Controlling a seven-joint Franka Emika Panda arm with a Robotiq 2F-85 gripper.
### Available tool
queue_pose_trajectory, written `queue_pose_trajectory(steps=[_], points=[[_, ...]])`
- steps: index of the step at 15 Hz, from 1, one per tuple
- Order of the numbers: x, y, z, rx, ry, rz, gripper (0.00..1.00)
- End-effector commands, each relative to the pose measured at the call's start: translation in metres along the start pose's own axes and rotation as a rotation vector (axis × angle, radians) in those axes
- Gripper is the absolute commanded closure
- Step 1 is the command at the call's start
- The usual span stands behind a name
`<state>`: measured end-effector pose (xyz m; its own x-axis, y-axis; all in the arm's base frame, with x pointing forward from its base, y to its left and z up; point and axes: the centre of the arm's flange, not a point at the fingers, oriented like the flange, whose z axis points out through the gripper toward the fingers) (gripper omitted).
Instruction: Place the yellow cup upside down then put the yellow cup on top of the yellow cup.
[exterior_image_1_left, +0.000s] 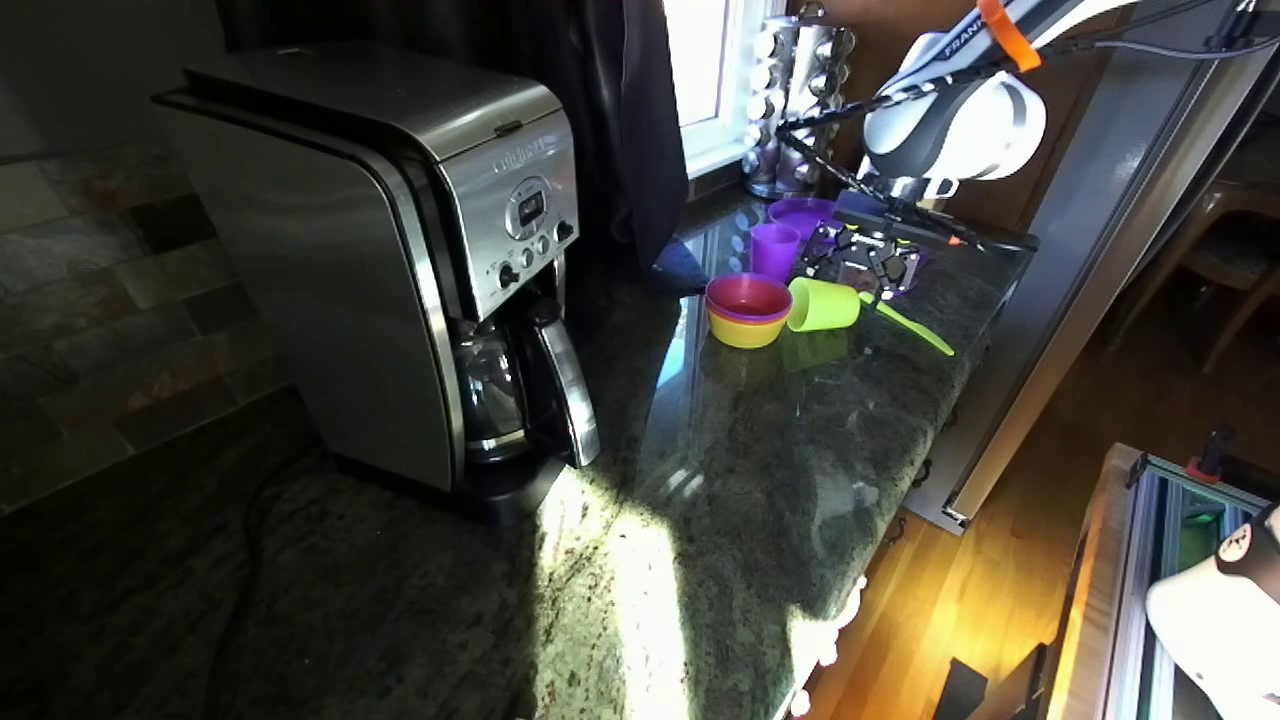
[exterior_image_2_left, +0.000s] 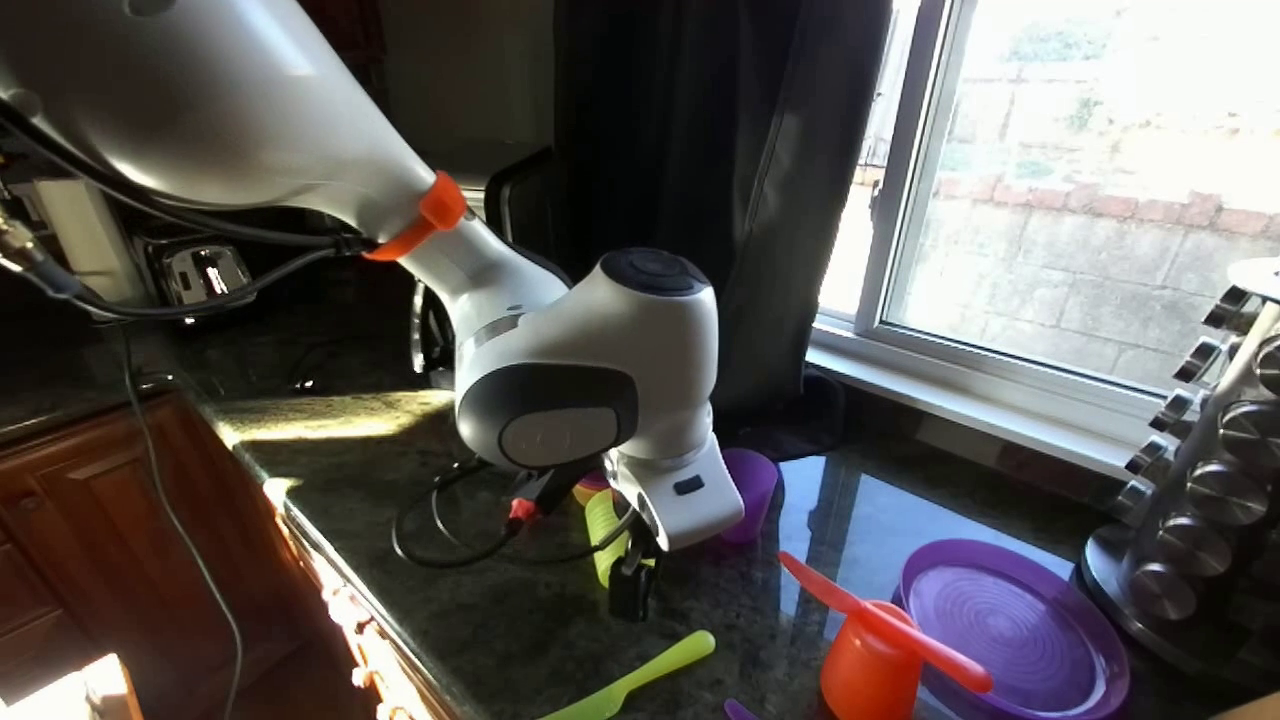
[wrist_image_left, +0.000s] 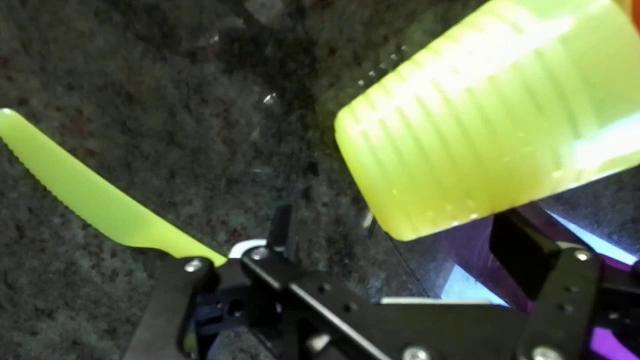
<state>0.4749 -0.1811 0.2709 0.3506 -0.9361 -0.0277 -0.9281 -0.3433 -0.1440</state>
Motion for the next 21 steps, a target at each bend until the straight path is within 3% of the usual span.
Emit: queue_pose_trajectory(steps=[1, 8, 21], points=[[0.020, 0.003, -0.007, 0.020, -0.117, 0.082, 0.00], [0.033, 0.015, -0.016, 0.029, -0.270, 0.301, 0.00], [0.042, 0.022, -0.002, 0.035, -0.406, 0.640, 0.00]])
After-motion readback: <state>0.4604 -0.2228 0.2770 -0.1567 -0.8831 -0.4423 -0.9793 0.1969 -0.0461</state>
